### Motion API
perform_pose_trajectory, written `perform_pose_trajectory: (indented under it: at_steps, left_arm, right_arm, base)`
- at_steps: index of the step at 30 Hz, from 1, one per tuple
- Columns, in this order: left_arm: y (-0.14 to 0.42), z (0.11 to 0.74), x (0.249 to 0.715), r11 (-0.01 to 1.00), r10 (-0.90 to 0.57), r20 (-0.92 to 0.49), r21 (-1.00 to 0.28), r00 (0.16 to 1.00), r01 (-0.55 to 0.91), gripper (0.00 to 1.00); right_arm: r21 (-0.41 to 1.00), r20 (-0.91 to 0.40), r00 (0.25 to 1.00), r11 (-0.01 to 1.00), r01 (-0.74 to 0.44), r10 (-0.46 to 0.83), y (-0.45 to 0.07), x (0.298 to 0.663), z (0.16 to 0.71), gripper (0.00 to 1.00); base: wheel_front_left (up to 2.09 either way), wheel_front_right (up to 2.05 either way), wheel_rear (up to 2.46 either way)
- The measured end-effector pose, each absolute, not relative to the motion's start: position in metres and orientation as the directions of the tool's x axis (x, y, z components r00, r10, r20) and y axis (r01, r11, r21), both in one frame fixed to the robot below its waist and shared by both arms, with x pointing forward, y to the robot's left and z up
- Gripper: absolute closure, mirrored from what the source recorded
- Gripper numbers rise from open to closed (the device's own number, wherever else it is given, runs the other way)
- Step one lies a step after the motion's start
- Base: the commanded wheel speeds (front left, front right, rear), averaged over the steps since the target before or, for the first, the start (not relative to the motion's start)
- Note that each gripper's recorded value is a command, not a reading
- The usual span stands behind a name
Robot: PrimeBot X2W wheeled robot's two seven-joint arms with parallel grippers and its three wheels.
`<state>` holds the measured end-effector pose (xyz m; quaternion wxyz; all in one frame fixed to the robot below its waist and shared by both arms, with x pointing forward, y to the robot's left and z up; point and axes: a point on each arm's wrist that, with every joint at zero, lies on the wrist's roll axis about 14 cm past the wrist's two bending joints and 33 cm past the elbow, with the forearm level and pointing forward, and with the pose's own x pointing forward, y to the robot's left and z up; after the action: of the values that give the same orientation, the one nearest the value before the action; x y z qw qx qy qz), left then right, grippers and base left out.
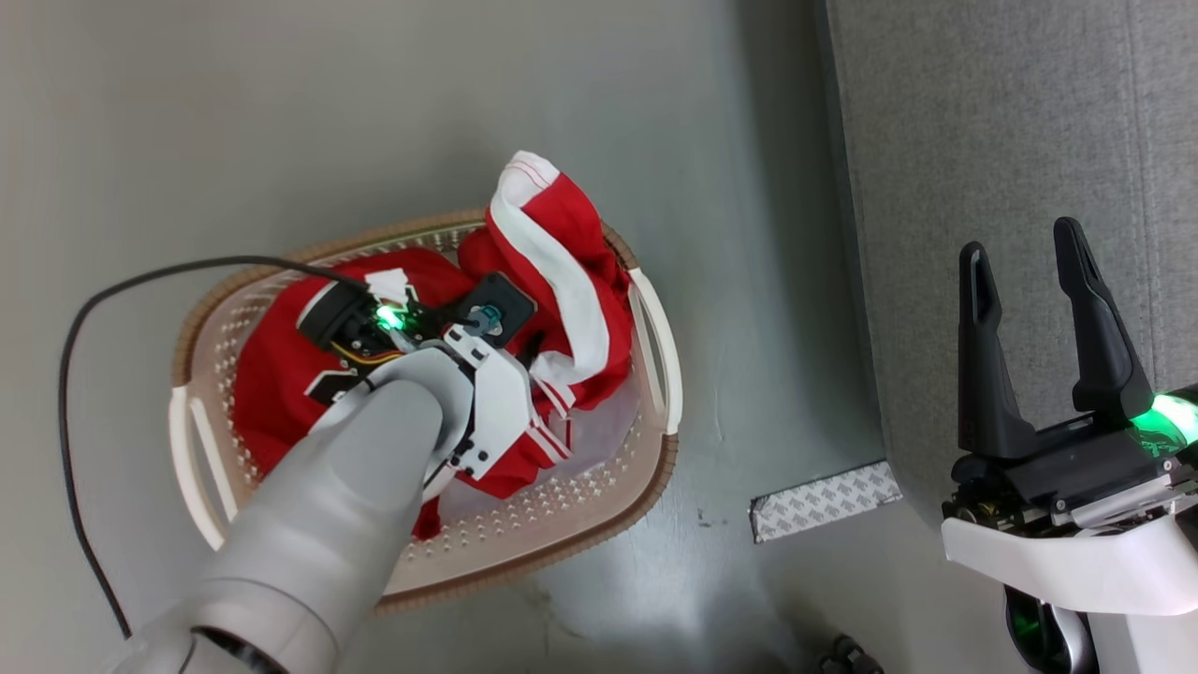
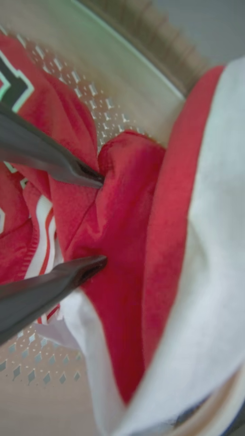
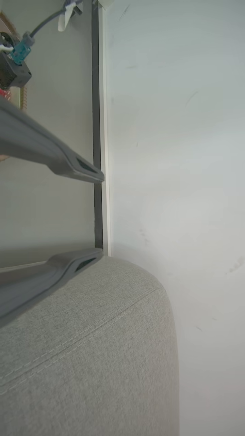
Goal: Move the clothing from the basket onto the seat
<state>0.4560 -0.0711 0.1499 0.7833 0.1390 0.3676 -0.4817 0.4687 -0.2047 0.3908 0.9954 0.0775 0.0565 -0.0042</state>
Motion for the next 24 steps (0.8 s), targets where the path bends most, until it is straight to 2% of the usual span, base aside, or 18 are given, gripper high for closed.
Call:
perform_pose_trajectory:
  at_steps: [18,19,20,21,22,24]
  left_arm:
    - [-0.067,0.113,0.455,0.445,-0.617,-0.762,-0.130,0.198,0.886,0.00]
    - [-0.067,0.112,0.455,0.440,-0.617,-0.763,-0.130,0.194,0.889,0.18]
    - [-0.067,0.110,0.454,0.435,-0.617,-0.764,-0.130,0.190,0.891,0.52]
    - [-0.067,0.109,0.452,0.429,-0.615,-0.767,-0.129,0.184,0.894,0.72]
    - [-0.067,0.107,0.451,0.425,-0.612,-0.770,-0.130,0.179,0.896,0.99]
    - [-0.067,0.107,0.451,0.434,-0.617,-0.766,-0.139,0.182,0.890,1.00]
  right_arm:
    - [0.142,-0.177,0.984,0.990,0.021,0.004,-0.205,0.470,0.360,0.00]
    - [0.142,-0.179,0.984,0.990,0.022,0.004,-0.205,0.470,0.359,0.00]
    - [0.141,-0.181,0.983,0.990,0.023,0.003,-0.205,0.470,0.358,0.00]
    - [0.140,-0.183,0.983,0.990,0.023,0.003,-0.206,0.470,0.357,0.00]
    - [0.138,-0.184,0.983,0.990,0.024,0.002,-0.206,0.470,0.357,0.00]
    - [0.137,-0.186,0.983,0.990,0.026,0.000,-0.207,0.470,0.356,0.00]
  base:
    - [0.00,0.00,0.00]
    - [0.00,0.00,0.00]
    - [0.00,0.00,0.00]
    - [0.00,0.00,0.00]
    - [0.00,0.00,0.00]
    - [0.00,0.00,0.00]
